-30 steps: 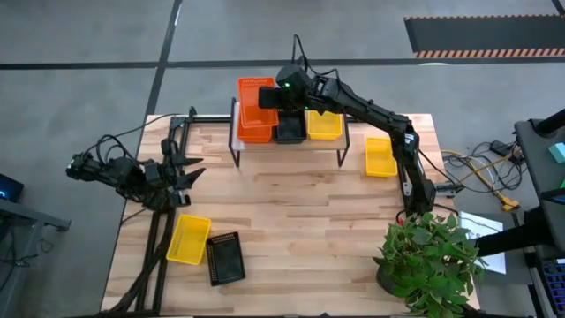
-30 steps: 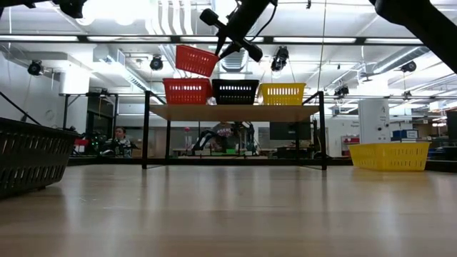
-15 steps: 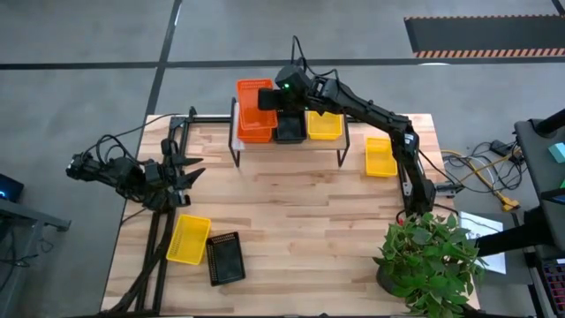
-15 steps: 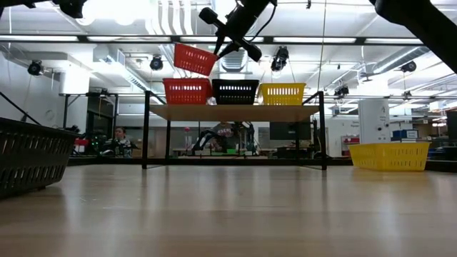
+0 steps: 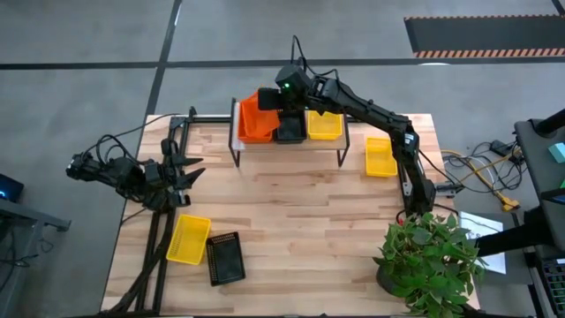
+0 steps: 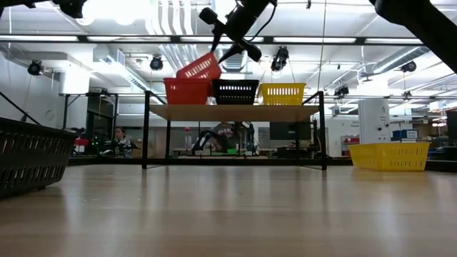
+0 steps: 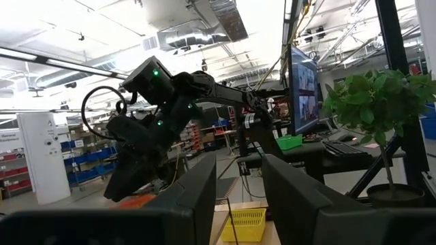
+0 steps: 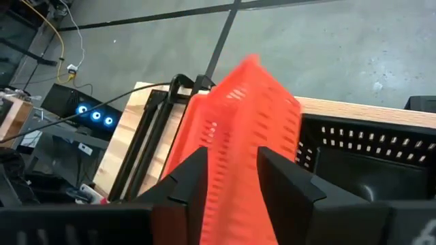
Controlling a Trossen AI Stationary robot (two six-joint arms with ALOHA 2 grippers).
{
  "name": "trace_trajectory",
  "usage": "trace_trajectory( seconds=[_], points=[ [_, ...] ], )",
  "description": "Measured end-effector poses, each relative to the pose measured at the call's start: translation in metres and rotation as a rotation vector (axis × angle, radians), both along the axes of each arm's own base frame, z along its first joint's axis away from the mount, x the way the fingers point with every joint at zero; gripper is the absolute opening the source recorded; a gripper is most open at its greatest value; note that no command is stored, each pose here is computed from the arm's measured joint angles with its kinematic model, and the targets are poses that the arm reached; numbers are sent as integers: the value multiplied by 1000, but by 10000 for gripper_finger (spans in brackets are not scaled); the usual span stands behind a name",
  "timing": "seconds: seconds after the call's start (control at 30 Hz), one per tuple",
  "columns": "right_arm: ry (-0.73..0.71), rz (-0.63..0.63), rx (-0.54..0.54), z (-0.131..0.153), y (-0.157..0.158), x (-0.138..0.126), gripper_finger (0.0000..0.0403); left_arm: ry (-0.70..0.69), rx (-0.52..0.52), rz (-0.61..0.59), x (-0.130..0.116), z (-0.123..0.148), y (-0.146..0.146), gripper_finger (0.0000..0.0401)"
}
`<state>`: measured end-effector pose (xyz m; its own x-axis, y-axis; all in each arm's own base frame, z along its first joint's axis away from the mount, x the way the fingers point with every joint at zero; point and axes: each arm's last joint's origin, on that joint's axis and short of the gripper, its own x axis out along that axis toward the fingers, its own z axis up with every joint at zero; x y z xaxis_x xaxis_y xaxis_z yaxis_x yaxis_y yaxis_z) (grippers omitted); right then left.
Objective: Stack baskets on shelf by color
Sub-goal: Stack the orange basket into the stacked orange basket on the shelf, then stack the bottom yellow basket into the yellow basket on the shelf
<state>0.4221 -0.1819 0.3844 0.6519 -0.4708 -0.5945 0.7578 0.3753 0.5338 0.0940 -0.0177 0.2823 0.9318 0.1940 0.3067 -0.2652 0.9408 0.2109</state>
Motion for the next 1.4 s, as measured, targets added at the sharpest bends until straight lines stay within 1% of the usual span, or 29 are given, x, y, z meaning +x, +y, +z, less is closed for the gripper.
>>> trace_trajectory(
  seconds=[0.13,0.27,0.37,0.57,0.63,0.7,0.87,1.13,1.27,1.4],
  points=[
    [-8,35,16,0,1,1,137,0,0,0,0,0,0,105],
    [3,145,-1,4,4,0,135,-1,-1,0,0,0,0,105],
    [46,188,-48,5,5,-3,109,-1,-1,-1,0,0,0,105],
    [108,242,-107,0,4,-2,24,-3,-2,-1,0,0,0,105],
    [111,249,-127,0,4,0,14,-3,-2,-1,0,0,0,105],
    [121,238,-136,-2,4,0,12,-6,-3,-1,0,1,0,105],
    [152,256,-146,-11,3,6,9,-10,-5,-1,0,1,0,105],
    [154,264,-153,-17,3,12,9,-11,-5,-1,0,1,0,105],
    [146,276,-209,-8,5,10,8,-11,-5,-1,0,1,0,105],
    [114,307,-270,2,15,13,8,-11,-5,-1,0,1,0,105]
  ],
)
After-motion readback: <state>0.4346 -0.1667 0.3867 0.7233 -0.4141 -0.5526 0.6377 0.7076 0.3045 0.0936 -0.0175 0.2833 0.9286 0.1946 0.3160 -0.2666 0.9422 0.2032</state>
